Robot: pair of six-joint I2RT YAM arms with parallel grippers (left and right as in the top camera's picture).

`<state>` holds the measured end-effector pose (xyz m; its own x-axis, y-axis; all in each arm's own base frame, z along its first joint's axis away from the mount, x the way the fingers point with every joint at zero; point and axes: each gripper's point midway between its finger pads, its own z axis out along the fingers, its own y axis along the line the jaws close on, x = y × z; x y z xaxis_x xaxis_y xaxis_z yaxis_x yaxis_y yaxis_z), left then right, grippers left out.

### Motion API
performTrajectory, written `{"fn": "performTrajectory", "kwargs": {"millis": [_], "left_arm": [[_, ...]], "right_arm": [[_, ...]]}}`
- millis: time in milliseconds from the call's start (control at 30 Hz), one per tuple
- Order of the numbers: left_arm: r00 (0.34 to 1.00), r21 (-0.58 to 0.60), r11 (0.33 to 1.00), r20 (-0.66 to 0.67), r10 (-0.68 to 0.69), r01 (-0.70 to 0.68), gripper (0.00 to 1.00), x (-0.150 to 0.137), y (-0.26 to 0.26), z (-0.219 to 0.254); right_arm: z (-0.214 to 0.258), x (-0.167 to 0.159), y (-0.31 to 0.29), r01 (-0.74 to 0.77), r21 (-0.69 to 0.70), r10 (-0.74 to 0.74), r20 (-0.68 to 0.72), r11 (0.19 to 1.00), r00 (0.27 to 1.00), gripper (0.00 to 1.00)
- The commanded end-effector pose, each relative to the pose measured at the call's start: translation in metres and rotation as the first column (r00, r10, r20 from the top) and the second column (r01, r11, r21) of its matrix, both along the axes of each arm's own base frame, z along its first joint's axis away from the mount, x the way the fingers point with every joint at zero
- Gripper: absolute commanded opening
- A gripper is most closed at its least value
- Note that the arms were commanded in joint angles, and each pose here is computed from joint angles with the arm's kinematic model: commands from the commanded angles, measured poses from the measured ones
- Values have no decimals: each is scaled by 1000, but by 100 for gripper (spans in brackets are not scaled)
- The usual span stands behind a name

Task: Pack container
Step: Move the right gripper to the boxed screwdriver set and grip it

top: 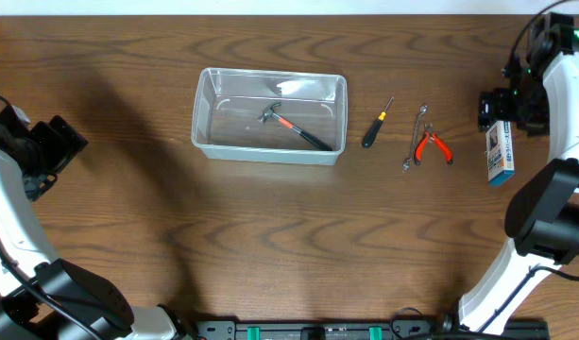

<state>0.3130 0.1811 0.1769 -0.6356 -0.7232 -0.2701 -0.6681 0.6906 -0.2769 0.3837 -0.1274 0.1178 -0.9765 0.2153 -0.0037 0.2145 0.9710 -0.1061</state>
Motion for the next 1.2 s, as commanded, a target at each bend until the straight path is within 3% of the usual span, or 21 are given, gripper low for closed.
{"fn": "performTrajectory", "kwargs": {"millis": [0, 467, 633, 1167], "left_arm": [[1000, 21, 1000, 10, -19, 19, 90, 1, 0, 6], [1000, 21, 1000, 10, -19, 19, 90, 1, 0, 6], [1000, 21, 1000, 10, -19, 19, 90, 1, 0, 6], [1000, 21, 1000, 10, -19, 19, 90, 1, 0, 6]], "right_arm": [[-17, -10, -16, 11, 16, -10, -24, 1000, 1000, 94], [-80, -10, -4, -41, 96, 40, 13, 995, 999, 87], [-82, -6, -6, -42, 88, 39, 33, 995, 999, 75], [-83, -1, -16, -25, 76, 21, 60, 997, 998, 67]]}}
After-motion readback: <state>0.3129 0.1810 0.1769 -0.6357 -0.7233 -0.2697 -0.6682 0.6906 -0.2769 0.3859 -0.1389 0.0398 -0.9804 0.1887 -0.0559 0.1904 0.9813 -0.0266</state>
